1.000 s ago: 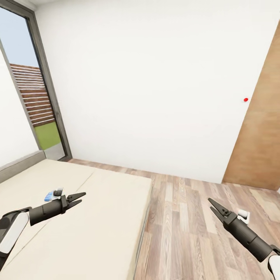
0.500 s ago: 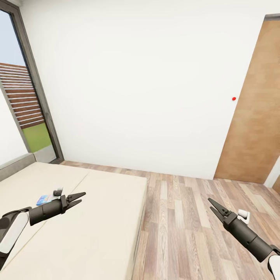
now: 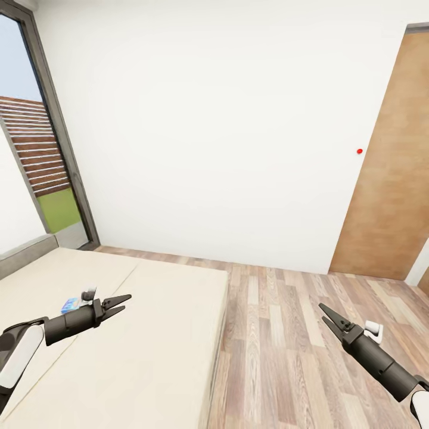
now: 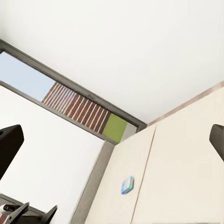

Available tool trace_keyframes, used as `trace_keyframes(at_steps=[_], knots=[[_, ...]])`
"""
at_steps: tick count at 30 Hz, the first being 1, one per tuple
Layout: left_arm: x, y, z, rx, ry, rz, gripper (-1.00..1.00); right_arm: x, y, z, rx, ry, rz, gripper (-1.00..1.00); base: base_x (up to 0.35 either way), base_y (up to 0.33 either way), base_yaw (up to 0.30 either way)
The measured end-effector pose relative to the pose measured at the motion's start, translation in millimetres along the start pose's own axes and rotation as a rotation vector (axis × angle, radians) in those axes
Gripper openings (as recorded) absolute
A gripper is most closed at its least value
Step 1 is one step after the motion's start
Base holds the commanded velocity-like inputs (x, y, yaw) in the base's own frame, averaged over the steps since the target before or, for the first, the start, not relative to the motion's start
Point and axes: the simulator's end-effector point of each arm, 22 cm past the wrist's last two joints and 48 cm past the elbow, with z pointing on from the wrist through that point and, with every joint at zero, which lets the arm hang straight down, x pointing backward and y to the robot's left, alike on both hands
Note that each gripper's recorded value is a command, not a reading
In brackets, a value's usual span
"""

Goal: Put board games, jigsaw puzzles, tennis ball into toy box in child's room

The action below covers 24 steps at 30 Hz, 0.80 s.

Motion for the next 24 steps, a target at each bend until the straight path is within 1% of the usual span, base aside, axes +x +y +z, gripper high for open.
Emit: trace_keyframes(at_steps=[5, 11, 17, 24], knots=[[0.1, 0.0, 0.0, 0.000, 0.000, 0.000, 1.00, 0.1, 0.1, 0.0, 0.000, 0.000, 0.000, 1.00, -0.138, 0.156, -0.001], [0.2, 0.0, -0.1, 0.000, 0.000, -0.001, 1.00, 0.0, 0.2, -0.2, 0.000, 0.000, 0.000, 1.00, -0.040, 0.044, -0.096], [-0.1, -0.4, -0.2, 0.001, 0.000, 0.000, 1.00, -0.1, 0.7, -0.3, -0.001, -0.001, 0.000, 1.00, -0.009, 0.029, -0.224], [-0.7, -1.8, -0.6, 0.002, -0.002, 0.002, 1.00, -0.7, 1.8, -0.5, -0.003, -0.002, -0.002, 1.00, -0.002, 0.182, -0.267]])
